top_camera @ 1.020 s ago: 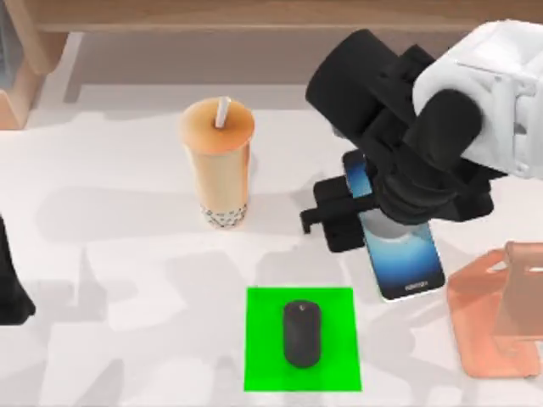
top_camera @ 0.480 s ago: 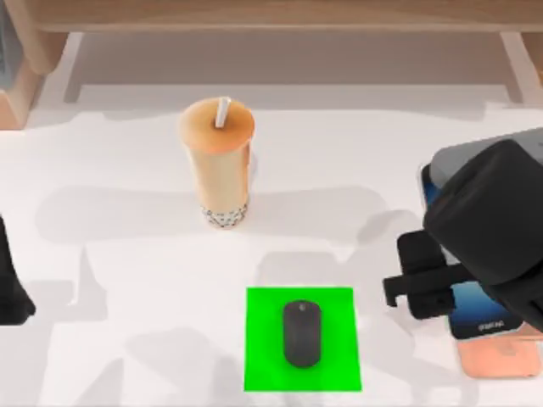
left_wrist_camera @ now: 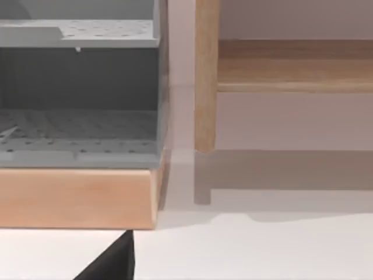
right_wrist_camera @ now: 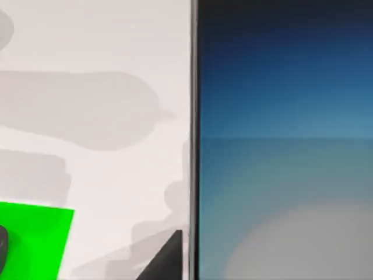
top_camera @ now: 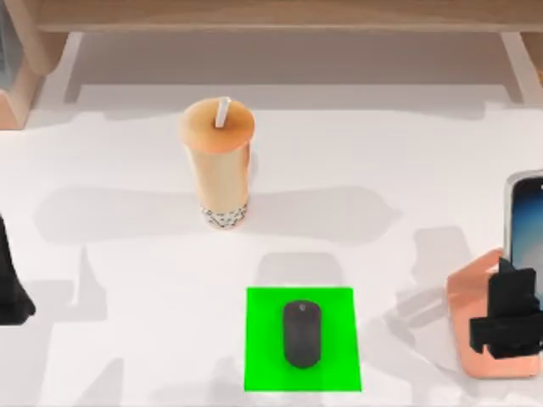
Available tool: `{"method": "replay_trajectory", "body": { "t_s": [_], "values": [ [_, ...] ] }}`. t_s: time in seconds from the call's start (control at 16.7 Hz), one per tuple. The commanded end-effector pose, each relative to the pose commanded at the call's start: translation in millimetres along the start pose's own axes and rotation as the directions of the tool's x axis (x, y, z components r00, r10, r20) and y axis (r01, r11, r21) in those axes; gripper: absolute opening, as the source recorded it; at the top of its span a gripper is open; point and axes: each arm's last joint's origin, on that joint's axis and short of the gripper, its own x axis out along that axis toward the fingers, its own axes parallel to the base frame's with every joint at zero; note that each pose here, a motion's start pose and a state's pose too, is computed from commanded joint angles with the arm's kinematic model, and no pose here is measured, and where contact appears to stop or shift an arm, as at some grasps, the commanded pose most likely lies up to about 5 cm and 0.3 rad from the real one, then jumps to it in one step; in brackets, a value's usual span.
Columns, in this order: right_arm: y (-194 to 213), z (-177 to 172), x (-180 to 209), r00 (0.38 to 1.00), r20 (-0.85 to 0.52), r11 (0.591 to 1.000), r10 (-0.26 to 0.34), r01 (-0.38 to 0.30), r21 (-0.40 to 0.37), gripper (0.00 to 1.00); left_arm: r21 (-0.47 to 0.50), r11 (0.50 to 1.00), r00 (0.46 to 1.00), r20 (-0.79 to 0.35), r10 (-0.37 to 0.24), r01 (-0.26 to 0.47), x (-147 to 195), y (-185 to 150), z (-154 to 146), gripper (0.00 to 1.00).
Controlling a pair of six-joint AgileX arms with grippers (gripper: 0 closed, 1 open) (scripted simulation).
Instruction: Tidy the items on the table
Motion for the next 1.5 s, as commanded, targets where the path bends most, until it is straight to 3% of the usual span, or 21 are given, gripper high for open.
{"method": "replay_trajectory", "body": {
  "t_s": [0.36,0.78,1.2,1.32,1.5],
  "values": [
    [-29,-42,1,0.994,0.111,0.997,-0.007,-0.002,0.083,0.0,0.0,1.0,1.0,0.0,0.0,0.0,0,0,0,1.0],
    [-30,-43,2,0.993,0.117,0.996,-0.011,0.0,0.092,0.0,0.0,1.0,1.0,0.0,0.0,0.0,0,0,0,1.0],
    [-42,18,-29,0.949,0.315,0.931,0.025,-0.137,0.339,0.0,0.0,1.0,1.0,0.0,0.0,0.0,0,0,0,1.0],
    [-41,23,-25,0.942,0.333,0.932,0.032,-0.149,0.331,0.0,0.0,1.0,1.0,0.0,0.0,0.0,0,0,0,1.0],
    [-33,9,0,0.959,0.281,0.966,0.04,-0.109,0.235,0.0,0.0,1.0,1.0,0.0,0.0,0.0,0,0,0,1.0]
  ]
}}
